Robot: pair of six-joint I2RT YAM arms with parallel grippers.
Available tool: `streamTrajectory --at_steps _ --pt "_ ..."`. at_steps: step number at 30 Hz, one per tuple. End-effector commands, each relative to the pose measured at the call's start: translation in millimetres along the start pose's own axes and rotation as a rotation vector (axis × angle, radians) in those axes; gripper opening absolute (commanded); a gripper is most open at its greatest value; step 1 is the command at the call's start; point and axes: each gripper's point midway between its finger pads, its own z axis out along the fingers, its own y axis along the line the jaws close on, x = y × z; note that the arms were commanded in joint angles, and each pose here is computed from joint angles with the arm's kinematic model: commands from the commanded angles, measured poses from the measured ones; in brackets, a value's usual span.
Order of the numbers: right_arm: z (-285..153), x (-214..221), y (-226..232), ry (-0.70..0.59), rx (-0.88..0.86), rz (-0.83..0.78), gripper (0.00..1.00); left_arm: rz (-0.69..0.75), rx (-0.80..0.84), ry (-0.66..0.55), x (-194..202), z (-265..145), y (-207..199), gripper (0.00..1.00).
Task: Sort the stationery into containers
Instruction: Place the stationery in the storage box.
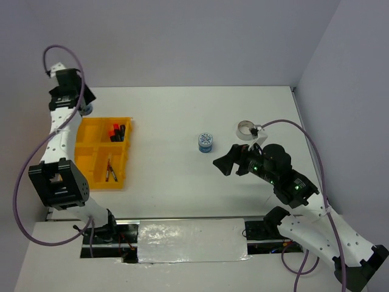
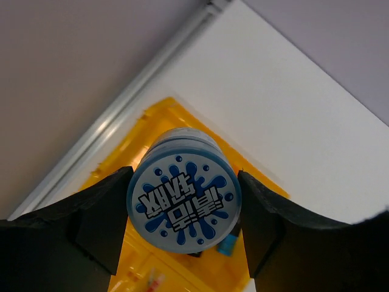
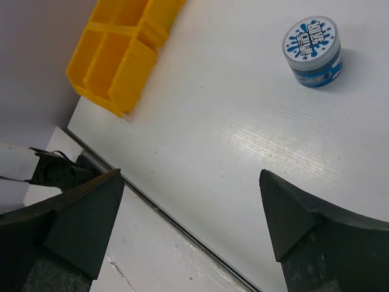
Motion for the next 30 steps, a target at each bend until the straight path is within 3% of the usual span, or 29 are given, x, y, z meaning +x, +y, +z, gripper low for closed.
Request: streamTrajectory --at_steps 1,5,9,11,19,23,27,30 --pt "0.9 -6.7 7.7 -0.026 -0.043 -0.027 1.0 -0.063 -0.05 0.075 18.0 27.0 36.0 0.0" --pt "-2.4 -7.9 3.8 -0.032 -0.02 -0.041 1.0 -0.183 -0.024 0.126 25.2 54.6 55.2 0.0" --pt "-5.0 -5.5 4.4 -0.036 -0.034 -0.047 1.0 -0.182 -0.004 0.149 29.6 74.2 49.4 0.0" --pt "-2.1 -2.4 2.9 -0.025 -0.034 -0.052 1.0 -0.178 -0.022 0.142 31.4 79.2 53.4 0.06" --pt "6.7 1.5 4.5 -0.004 -0.053 -0.058 1.0 -0.149 -0.076 0.19 55.9 100.7 65.0 0.12" --pt "11.1 0.9 4.2 -0.003 -0.055 -0.062 1.0 -0.141 -0.1 0.221 65.3 111.0 68.2 0.23" --pt "20.5 6.3 3.9 0.024 -0.065 -0.068 1.0 -0.14 -0.114 0.197 57.1 117.5 71.6 0.43" --pt "28.6 11.1 2.1 0.046 -0.066 -0.064 1.0 -0.146 -0.1 0.206 56.6 122.9 71.4 0.48"
